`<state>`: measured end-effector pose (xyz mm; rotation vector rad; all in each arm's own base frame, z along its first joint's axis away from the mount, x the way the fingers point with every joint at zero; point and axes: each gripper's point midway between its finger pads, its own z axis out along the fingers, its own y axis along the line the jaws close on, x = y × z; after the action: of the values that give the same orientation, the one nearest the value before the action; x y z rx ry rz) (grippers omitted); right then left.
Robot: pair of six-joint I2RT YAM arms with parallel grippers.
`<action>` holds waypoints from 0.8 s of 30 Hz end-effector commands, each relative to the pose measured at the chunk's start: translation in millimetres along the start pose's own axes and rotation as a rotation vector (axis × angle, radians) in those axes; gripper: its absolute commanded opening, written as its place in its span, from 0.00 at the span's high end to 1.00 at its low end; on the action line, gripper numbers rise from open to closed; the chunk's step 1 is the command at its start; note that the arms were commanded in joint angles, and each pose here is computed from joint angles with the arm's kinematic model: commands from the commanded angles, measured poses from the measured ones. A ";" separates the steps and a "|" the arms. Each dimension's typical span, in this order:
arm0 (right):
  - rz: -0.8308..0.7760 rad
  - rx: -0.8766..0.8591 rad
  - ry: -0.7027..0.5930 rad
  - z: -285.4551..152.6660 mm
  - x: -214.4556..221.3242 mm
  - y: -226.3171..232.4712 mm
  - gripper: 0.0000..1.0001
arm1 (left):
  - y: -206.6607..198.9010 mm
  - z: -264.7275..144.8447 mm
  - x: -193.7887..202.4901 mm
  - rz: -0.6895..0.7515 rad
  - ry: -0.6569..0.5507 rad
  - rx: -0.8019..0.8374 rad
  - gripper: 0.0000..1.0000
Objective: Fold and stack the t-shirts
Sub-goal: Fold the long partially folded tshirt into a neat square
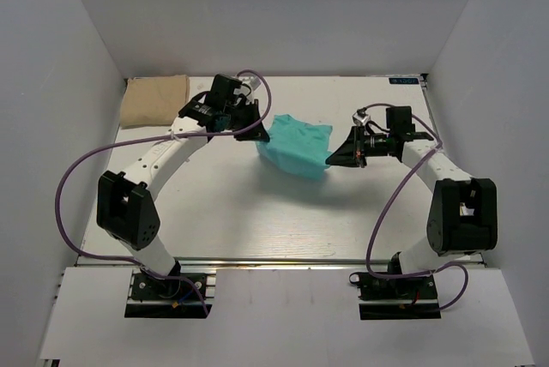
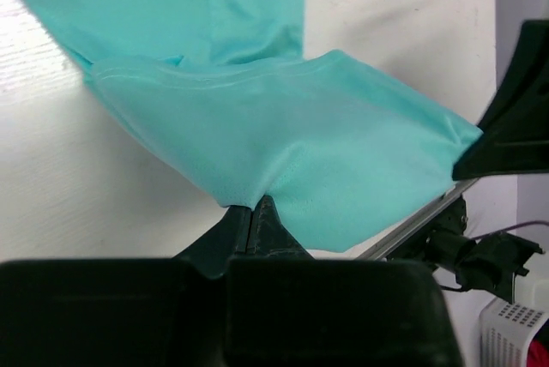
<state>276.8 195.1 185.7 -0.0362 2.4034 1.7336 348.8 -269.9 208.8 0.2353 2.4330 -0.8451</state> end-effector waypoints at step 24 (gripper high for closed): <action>-0.011 -0.195 -0.090 1.8 -95.0 -17.9 1.00 | 62.5 66.2 -79.9 -0.149 -0.069 0.003 1.00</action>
<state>354.0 184.5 169.9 0.0563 2.2345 1.8597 443.0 -266.6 152.1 0.0190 2.4943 -0.8805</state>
